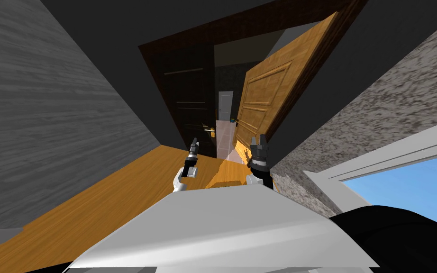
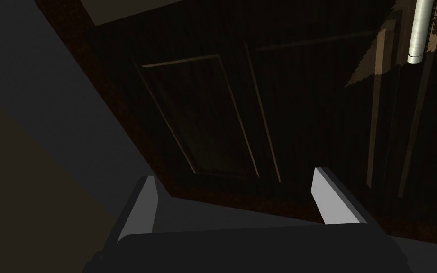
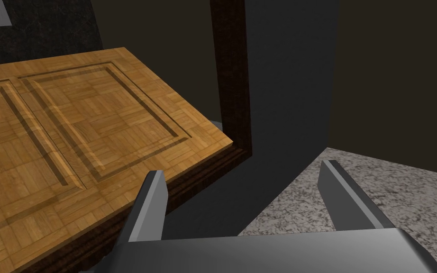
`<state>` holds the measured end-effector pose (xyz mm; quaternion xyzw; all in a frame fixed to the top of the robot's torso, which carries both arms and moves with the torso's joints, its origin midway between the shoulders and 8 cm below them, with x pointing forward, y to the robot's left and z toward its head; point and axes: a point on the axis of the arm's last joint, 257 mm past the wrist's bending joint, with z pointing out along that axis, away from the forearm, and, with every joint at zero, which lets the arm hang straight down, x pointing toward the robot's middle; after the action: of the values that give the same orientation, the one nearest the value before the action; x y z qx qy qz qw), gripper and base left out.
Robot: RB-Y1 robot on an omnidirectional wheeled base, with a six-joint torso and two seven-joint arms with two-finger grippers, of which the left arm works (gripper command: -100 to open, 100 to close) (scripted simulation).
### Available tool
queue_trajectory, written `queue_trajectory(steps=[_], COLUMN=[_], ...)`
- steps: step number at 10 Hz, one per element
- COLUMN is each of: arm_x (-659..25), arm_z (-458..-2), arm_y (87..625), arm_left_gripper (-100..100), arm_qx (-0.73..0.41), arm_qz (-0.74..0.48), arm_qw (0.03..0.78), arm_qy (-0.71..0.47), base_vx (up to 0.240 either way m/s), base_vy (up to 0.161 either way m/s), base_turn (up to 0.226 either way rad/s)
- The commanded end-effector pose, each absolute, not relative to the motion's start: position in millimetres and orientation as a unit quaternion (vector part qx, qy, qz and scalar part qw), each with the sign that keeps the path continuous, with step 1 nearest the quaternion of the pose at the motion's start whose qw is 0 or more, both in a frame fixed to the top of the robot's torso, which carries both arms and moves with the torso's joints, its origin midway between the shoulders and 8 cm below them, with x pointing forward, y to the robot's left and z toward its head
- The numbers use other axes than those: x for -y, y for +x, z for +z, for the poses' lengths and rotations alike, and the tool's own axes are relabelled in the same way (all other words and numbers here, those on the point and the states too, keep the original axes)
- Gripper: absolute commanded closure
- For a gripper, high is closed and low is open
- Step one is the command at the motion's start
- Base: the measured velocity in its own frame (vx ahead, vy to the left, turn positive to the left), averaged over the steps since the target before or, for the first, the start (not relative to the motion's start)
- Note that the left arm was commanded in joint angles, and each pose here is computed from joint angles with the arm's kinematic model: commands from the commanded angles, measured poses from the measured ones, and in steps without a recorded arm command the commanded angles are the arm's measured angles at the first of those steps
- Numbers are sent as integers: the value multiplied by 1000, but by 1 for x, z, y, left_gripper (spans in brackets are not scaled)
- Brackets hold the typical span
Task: Push the door open
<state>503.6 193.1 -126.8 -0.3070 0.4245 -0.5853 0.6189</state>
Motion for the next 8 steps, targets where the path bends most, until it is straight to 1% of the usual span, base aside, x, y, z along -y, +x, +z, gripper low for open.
queue_trajectory(steps=[1,5,8], arm_x=[-191,-182,-173], arm_z=[-135,-157,-178], arm_y=[507,525,542], arm_left_gripper=[-100,-100,-100], arm_qx=[-430,-447,-464], arm_qz=[-584,-584,-582], arm_qw=[614,594,575], arm_qy=[-311,-326,-340], base_vx=[74,63,86], base_vy=[34,32,45], base_turn=[-6,-12,-20])
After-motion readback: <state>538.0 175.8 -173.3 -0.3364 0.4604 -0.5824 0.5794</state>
